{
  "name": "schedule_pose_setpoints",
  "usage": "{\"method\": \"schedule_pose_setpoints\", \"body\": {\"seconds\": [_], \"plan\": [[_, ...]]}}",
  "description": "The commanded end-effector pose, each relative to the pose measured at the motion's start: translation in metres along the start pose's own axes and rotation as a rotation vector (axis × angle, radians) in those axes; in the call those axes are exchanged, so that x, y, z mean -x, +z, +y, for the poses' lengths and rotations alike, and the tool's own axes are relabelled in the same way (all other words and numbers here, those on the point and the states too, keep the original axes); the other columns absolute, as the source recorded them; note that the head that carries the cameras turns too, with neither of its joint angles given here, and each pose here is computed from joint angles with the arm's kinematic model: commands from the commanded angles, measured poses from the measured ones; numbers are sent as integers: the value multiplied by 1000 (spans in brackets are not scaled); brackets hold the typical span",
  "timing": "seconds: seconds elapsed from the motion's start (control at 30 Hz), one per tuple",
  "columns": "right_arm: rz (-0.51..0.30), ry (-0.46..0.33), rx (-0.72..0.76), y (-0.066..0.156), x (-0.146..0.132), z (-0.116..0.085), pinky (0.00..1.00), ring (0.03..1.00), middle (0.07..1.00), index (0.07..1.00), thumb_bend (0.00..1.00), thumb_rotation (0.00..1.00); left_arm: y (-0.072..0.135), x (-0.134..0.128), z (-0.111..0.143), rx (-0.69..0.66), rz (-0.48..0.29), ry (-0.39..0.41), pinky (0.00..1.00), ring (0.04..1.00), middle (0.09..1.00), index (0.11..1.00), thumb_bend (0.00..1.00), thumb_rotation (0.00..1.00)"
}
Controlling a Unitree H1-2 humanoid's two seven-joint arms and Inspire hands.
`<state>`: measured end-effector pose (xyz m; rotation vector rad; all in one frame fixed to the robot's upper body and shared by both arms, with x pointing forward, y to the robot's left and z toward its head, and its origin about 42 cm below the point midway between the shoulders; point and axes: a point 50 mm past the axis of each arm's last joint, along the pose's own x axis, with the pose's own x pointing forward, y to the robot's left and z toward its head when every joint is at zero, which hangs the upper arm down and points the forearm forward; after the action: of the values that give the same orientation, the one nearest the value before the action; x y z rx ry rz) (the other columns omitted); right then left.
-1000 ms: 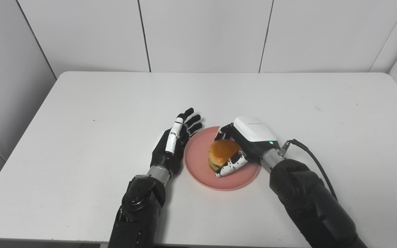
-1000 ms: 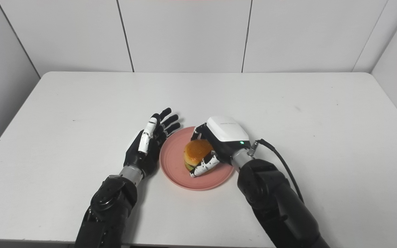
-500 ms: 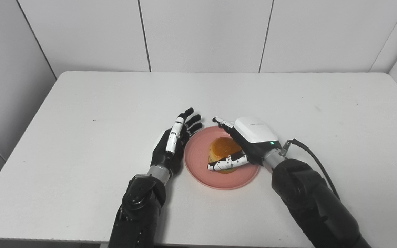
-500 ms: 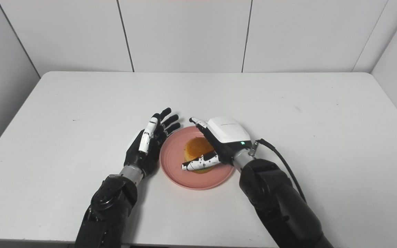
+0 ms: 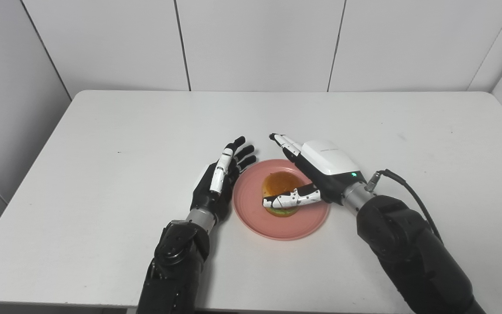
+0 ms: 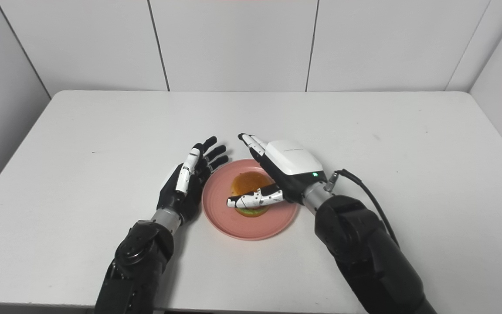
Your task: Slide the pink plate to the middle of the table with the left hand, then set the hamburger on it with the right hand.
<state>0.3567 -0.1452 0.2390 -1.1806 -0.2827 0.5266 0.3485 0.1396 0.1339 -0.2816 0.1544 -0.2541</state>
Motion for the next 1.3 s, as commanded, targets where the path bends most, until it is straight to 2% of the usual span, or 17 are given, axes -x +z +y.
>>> {"method": "schedule_pose_setpoints", "body": {"seconds": [0.0, 0.07, 0.13, 0.27, 0.3, 0.4, 0.47, 0.53, 0.57, 0.63, 0.83, 0.97, 1.03, 1.17, 1.27], "plan": [[-56, -94, -14, 7, 3, -26, 734, 877, 957, 1000, 1000, 767, 13, -3, -5, 2, -22, -6, 884, 889, 899, 909, 396, 1000], [-68, -154, -90, 2, 8, -32, 694, 860, 947, 1000, 1000, 796, 16, -2, -4, 5, -36, -7, 900, 903, 913, 919, 391, 1000], [-77, -227, -179, -4, 13, -36, 661, 851, 939, 992, 1000, 773, 21, 1, -3, 9, -61, 0, 917, 917, 924, 925, 388, 1000], [-66, -343, -301, -13, 21, -42, 744, 860, 911, 957, 892, 845, 29, 7, 2, -30, -112, 19, 939, 940, 951, 945, 392, 1000], [-45, -383, -342, -17, 24, -41, 736, 837, 884, 931, 848, 900, 32, 11, 5, -49, -127, 30, 956, 958, 968, 959, 398, 1000], [23, -468, -446, -29, 34, -34, 753, 828, 860, 906, 819, 972, 35, 19, 13, -83, -161, 58, 975, 979, 986, 976, 408, 1000], [45, -509, -537, -37, 40, -26, 787, 842, 862, 904, 834, 993, 35, 25, 17, -104, -177, 69, 981, 989, 994, 987, 415, 1000], [45, -536, -696, -45, 45, -12, 816, 872, 890, 918, 849, 999, 33, 32, 20, -136, -199, 76, 987, 994, 999, 996, 417, 1000], [50, -541, -775, -51, 48, -3, 843, 902, 920, 940, 861, 1000, 31, 35, 20, -151, -212, 82, 994, 997, 1000, 998, 407, 1000], [51, -543, -879, -58, 52, 9, 966, 986, 990, 993, 914, 1000, 28, 39, 22, -170, -229, 90, 1000, 1000, 1000, 1000, 386, 981], [72, -509, -1080, -69, 62, 38, 1000, 1000, 1000, 1000, 918, 1000, 12, 51, 28, -205, -230, 126, 1000, 1000, 1000, 1000, 361, 973], [96, -471, -1163, -71, 67, 54, 1000, 1000, 1000, 1000, 862, 1000, 0, 57, 33, -224, -212, 131, 1000, 1000, 1000, 1000, 372, 993], [111, -456, -1179, -73, 68, 59, 1000, 1000, 1000, 1000, 793, 1000, -4, 59, 36, -229, -205, 130, 1000, 1000, 1000, 1000, 378, 995], [121, -455, -1187, -77, 69, 69, 1000, 1000, 1000, 1000, 675, 1000, -8, 59, 40, -227, -199, 127, 1000, 1000, 1000, 1000, 376, 996], [121, -458, -1195, -81, 68, 74, 1000, 1000, 1000, 1000, 634, 1000, -11, 58, 43, -217, -192, 123, 1000, 1000, 1000, 1000, 373, 994]]}}
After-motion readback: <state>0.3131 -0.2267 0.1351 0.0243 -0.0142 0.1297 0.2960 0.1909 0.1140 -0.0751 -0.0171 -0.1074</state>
